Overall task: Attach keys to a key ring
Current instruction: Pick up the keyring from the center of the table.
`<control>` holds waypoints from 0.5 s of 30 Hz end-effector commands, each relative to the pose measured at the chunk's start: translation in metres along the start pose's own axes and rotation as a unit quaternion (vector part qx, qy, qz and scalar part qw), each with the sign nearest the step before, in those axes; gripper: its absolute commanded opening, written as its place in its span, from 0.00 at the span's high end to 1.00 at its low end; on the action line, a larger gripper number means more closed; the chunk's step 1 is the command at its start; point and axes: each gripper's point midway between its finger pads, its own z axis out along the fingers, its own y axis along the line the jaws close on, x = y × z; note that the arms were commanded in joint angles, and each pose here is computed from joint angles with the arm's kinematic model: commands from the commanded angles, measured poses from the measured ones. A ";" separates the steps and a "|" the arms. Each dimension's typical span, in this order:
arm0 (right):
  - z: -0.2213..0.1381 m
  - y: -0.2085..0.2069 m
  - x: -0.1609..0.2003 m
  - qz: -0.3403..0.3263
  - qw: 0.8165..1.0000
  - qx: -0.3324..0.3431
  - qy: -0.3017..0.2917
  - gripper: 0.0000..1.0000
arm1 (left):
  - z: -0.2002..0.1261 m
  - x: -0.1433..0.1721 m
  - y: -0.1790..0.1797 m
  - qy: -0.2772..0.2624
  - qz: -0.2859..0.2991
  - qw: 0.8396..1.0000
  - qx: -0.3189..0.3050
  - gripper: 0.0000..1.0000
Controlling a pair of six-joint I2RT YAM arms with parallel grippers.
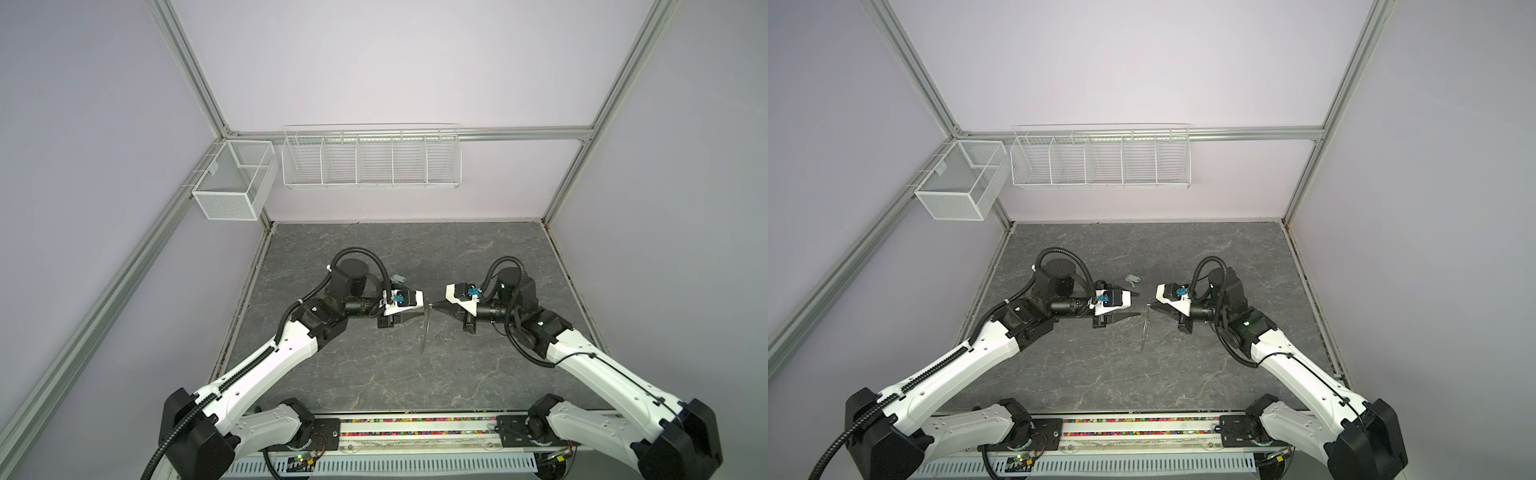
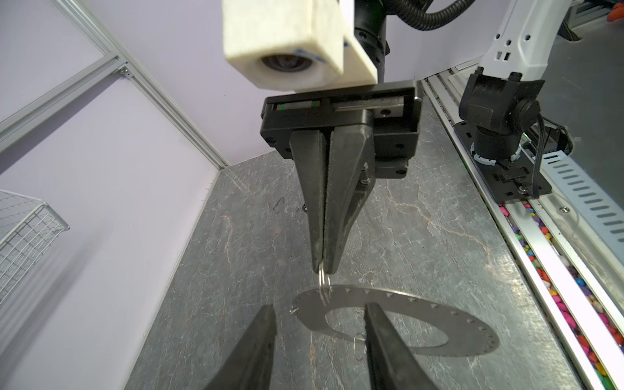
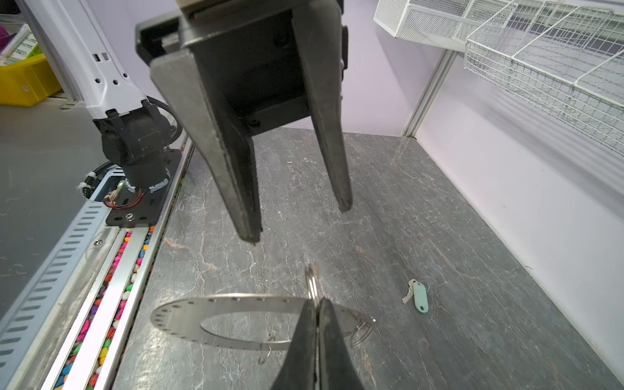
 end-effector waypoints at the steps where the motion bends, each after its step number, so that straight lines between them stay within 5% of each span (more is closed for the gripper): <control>1: -0.004 -0.002 -0.009 -0.039 0.999 0.018 -0.018 0.93 | 0.000 0.009 -0.003 0.013 -0.007 1.000 -0.009 0.57; 15: -0.006 0.000 -0.011 -0.158 0.984 0.086 -0.017 0.93 | 0.009 0.011 0.010 0.007 0.016 0.998 -0.057 0.69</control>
